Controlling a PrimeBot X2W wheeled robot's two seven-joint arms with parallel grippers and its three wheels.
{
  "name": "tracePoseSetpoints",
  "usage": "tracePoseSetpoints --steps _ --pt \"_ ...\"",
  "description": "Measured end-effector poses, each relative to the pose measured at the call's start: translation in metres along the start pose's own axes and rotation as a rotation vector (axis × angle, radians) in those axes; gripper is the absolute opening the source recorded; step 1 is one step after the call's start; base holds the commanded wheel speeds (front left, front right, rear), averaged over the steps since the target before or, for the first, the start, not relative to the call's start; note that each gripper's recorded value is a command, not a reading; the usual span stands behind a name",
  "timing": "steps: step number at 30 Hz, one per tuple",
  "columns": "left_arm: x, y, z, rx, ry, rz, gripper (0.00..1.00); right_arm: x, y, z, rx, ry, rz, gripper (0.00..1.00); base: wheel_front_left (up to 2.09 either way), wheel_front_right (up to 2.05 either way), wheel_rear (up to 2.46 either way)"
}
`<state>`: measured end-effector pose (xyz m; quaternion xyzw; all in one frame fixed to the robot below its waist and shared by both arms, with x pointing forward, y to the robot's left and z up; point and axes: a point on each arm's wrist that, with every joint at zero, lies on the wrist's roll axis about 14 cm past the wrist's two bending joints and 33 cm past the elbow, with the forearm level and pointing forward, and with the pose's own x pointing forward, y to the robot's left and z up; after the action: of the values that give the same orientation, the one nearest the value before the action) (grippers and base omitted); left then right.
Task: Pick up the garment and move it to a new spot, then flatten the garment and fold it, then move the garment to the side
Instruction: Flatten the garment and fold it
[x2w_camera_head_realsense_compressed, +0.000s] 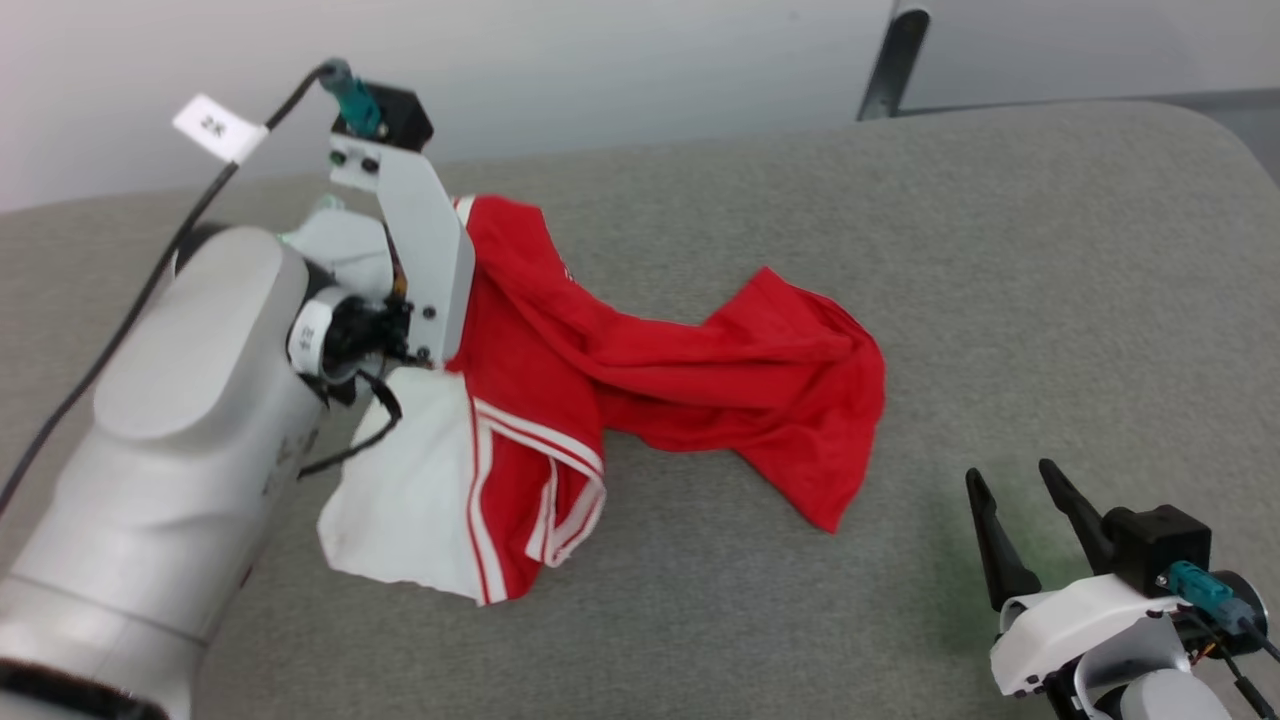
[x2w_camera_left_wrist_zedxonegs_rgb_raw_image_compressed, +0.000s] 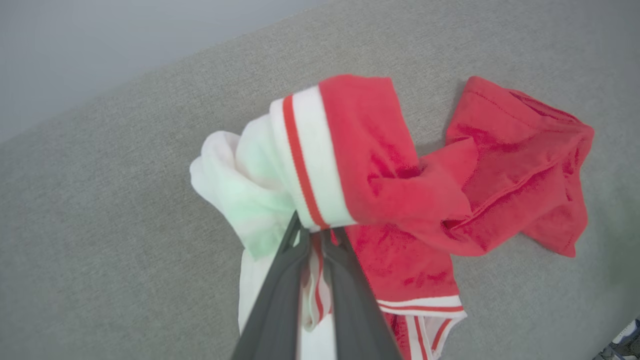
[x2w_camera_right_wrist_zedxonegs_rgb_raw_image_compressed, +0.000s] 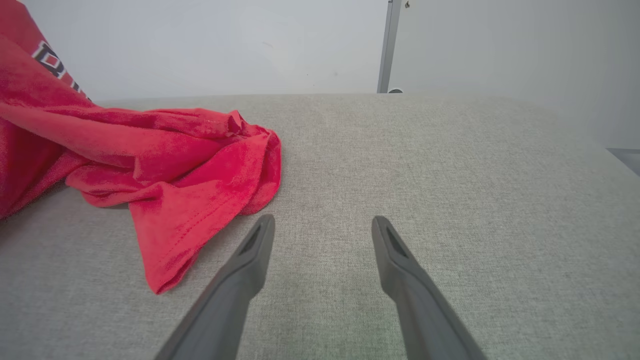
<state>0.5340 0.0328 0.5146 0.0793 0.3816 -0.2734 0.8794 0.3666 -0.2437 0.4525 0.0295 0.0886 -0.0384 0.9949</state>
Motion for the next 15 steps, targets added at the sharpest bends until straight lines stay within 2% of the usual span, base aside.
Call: tracePoseSetpoints --steps 3,7,8,10,11,12,15 --pt "0.014 -0.004 0.01 0.025 -0.031 -0.019 0.0 -0.001 -0.004 -0.004 0.008 0.01 -0.015 1.0 0.0 0.0 0.0" --pt "0.04 -0.01 0.006 -0.001 -0.022 -0.044 0.0 -0.001 -0.007 -0.008 0.018 0.016 -0.031 1.0 0.0 0.0 0.0" --pt "0.047 -0.011 0.003 -0.006 -0.017 -0.048 0.11 -0.002 -0.008 -0.01 0.019 0.021 -0.036 1.0 0.0 0.0 0.0" --pt "0.06 -0.017 -0.007 -0.043 0.011 -0.073 0.23 -0.002 -0.012 -0.014 0.024 0.029 -0.049 1.0 0.0 0.0 0.0" --pt "0.065 -0.022 -0.012 -0.056 0.024 -0.089 0.5 -0.003 -0.013 -0.016 0.024 0.034 -0.054 1.0 0.0 0.0 0.0" --pt "0.069 -0.026 -0.015 -0.064 0.034 -0.098 1.0 -0.004 -0.013 -0.019 0.026 0.043 -0.058 1.0 0.0 0.0 0.0" --pt "0.074 -0.032 -0.022 -0.102 0.051 -0.121 1.0 -0.004 -0.013 -0.023 0.028 0.054 -0.058 1.0 0.0 0.0 0.0"
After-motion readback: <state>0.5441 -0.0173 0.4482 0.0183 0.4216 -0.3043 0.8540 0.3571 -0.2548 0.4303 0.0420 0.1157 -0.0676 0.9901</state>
